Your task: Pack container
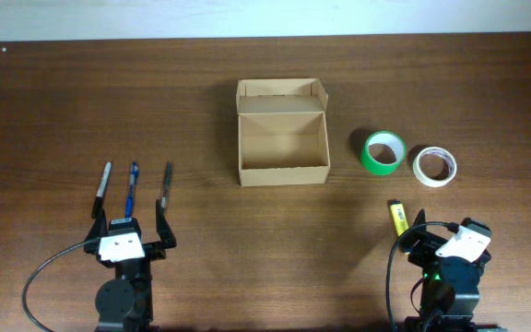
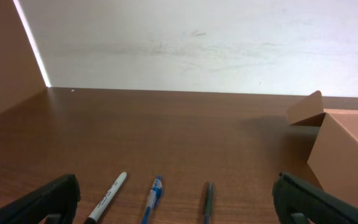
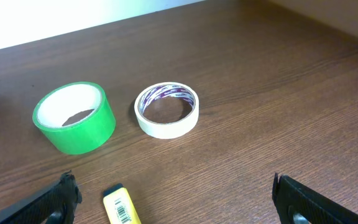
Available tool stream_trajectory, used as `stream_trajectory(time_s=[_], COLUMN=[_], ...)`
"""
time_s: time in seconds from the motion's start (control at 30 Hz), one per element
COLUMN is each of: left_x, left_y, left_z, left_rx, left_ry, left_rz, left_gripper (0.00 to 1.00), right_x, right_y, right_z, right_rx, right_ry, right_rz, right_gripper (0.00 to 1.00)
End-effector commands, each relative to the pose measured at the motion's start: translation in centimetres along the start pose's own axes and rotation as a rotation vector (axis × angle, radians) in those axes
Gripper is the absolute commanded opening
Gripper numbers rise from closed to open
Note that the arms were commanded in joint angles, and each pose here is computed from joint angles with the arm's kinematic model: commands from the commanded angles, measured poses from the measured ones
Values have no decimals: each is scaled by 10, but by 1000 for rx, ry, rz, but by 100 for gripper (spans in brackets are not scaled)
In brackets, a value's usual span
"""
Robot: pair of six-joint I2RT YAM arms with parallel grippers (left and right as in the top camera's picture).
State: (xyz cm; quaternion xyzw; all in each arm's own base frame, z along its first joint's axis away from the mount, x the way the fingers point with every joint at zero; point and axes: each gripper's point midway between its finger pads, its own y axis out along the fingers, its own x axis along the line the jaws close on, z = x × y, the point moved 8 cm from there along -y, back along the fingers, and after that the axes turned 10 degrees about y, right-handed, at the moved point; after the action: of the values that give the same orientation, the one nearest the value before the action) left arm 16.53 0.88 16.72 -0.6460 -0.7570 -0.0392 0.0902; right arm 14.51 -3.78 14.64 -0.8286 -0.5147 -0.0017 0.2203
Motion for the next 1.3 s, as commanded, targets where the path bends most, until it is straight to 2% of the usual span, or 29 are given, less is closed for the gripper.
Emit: stream_trajectory(time_s=[0.0, 1.27], left_x=[2, 1], left_y=[0, 0], left_z=[2, 2], left_rx=[7, 5], left_ry=[5, 4], left_rz=[-17, -5], left_gripper=[99, 99], right_x=[-3, -3], right_y=[1, 1], right_z=[1, 1], right_rx=[-9, -9], right_ry=[12, 12], right_rz=[20, 20], right_gripper=[99, 99])
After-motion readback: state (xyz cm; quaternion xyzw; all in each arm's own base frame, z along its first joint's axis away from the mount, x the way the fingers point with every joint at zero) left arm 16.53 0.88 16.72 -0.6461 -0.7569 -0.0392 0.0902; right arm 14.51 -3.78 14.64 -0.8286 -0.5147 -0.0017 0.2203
